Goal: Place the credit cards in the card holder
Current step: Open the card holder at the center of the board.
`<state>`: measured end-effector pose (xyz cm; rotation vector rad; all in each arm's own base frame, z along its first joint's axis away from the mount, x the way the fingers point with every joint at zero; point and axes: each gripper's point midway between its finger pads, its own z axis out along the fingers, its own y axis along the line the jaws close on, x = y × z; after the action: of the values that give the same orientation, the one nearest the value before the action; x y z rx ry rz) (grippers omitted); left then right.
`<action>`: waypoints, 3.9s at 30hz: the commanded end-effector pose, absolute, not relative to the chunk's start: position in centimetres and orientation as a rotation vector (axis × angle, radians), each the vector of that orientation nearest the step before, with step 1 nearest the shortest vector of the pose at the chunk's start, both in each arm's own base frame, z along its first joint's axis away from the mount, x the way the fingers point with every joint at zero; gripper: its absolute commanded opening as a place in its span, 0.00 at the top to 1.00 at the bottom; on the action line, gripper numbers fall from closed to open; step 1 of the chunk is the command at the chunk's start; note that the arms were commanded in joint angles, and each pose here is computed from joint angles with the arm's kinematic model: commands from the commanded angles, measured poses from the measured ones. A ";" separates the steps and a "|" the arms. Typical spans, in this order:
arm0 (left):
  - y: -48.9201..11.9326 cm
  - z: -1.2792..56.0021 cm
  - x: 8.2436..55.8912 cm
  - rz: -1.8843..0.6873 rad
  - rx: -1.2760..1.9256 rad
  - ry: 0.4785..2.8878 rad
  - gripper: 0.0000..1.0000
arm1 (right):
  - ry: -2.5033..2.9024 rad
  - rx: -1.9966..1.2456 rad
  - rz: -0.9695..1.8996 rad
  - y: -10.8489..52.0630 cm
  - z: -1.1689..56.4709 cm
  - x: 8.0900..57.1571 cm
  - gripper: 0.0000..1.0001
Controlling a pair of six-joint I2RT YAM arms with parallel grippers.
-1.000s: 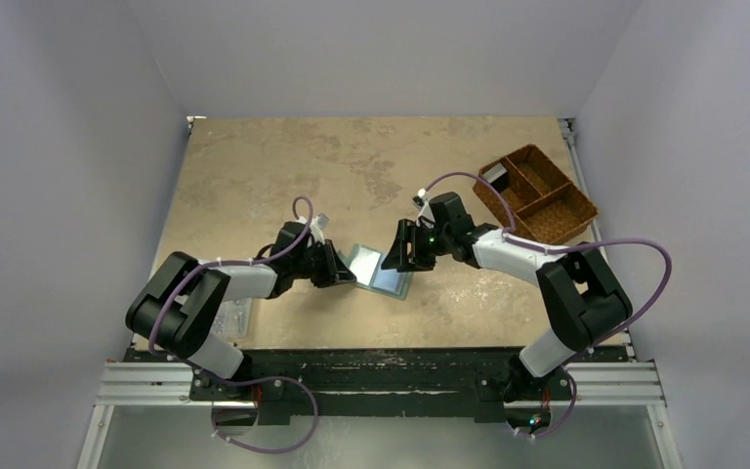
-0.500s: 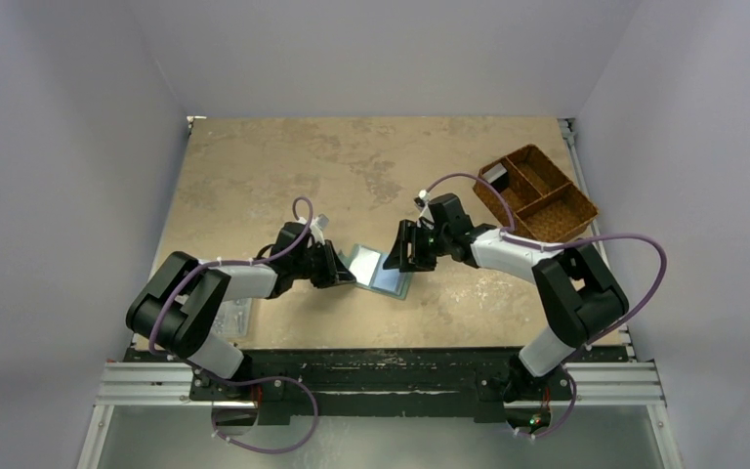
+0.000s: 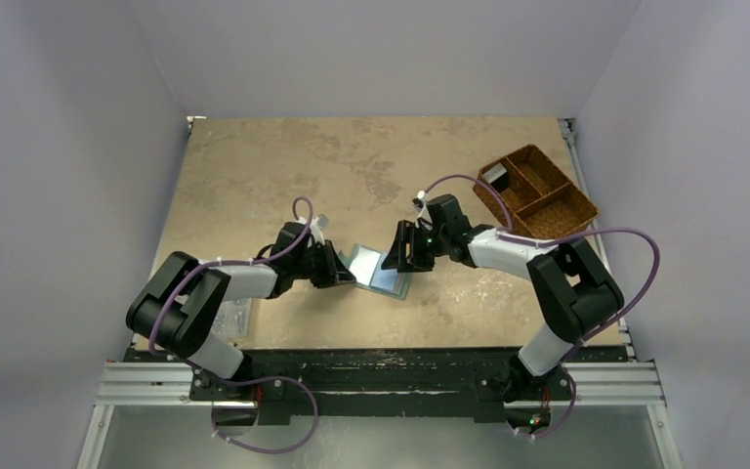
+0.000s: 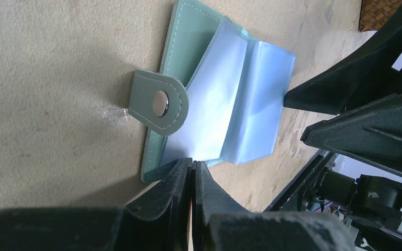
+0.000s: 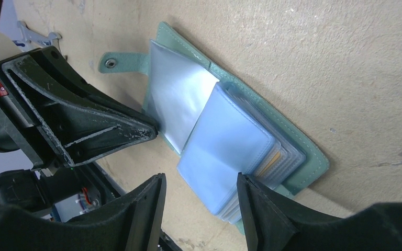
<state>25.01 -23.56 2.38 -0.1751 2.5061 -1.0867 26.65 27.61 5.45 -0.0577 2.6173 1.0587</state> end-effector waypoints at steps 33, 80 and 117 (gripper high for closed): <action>-19.8 6.6 26.8 -0.865 -0.234 2.446 0.91 | 2.552 -0.043 1.364 34.0 4.8 27.0 0.26; -17.4 10.8 26.7 -0.849 -0.266 2.380 0.85 | 2.506 -0.391 0.857 32.7 7.9 27.6 0.45; -18.1 3.0 25.8 -0.865 -0.321 2.531 1.00 | 2.419 -0.660 0.734 39.0 7.4 24.7 0.72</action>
<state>24.65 -17.81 2.36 -0.3656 2.5706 -0.8625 24.78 37.11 4.12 -0.6016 2.5281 0.6373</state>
